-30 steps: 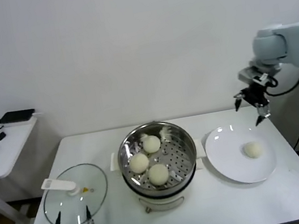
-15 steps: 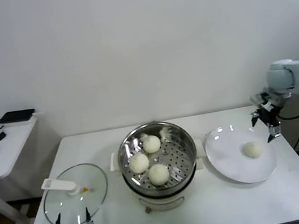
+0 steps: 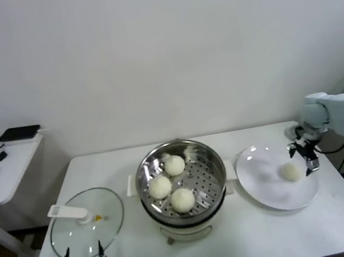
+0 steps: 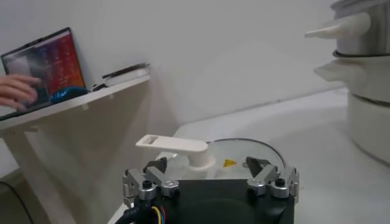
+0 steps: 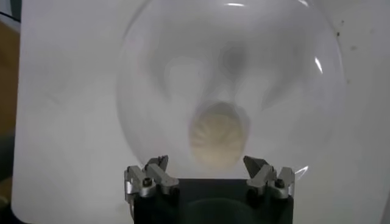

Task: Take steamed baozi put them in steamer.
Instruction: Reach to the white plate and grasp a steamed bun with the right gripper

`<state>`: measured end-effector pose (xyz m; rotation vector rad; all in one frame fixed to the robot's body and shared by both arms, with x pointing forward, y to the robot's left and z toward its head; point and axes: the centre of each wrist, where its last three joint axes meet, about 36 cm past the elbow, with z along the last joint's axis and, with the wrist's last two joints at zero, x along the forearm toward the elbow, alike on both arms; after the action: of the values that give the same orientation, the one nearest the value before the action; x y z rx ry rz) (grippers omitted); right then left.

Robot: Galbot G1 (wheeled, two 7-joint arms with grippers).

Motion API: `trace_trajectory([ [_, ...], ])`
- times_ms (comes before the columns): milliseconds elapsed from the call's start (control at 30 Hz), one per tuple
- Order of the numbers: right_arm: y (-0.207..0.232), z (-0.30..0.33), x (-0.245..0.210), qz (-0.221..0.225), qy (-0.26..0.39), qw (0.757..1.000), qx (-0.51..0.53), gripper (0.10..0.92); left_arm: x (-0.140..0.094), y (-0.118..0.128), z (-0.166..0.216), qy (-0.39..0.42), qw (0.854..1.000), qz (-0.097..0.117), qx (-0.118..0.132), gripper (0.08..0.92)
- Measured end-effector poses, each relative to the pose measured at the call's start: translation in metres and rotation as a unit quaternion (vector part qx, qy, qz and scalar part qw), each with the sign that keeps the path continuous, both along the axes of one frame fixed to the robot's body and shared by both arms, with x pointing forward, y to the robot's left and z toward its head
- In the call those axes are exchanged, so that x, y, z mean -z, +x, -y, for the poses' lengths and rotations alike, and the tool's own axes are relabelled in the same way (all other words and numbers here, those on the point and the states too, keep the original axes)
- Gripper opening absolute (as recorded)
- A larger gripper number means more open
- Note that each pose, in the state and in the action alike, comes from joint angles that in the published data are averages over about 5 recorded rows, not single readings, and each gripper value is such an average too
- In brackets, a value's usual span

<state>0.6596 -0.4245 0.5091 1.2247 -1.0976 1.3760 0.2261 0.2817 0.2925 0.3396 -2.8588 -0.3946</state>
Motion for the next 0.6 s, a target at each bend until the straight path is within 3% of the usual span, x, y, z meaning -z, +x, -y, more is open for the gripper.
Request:
trace_trajectory([
  [600, 0.002, -0.003, 0.031, 0.01, -0.002, 1.0, -0.006, 0.823, 0.0, -0.003, 0.0, 0.008, 1.0, 0.002, 0.005, 0.823],
])
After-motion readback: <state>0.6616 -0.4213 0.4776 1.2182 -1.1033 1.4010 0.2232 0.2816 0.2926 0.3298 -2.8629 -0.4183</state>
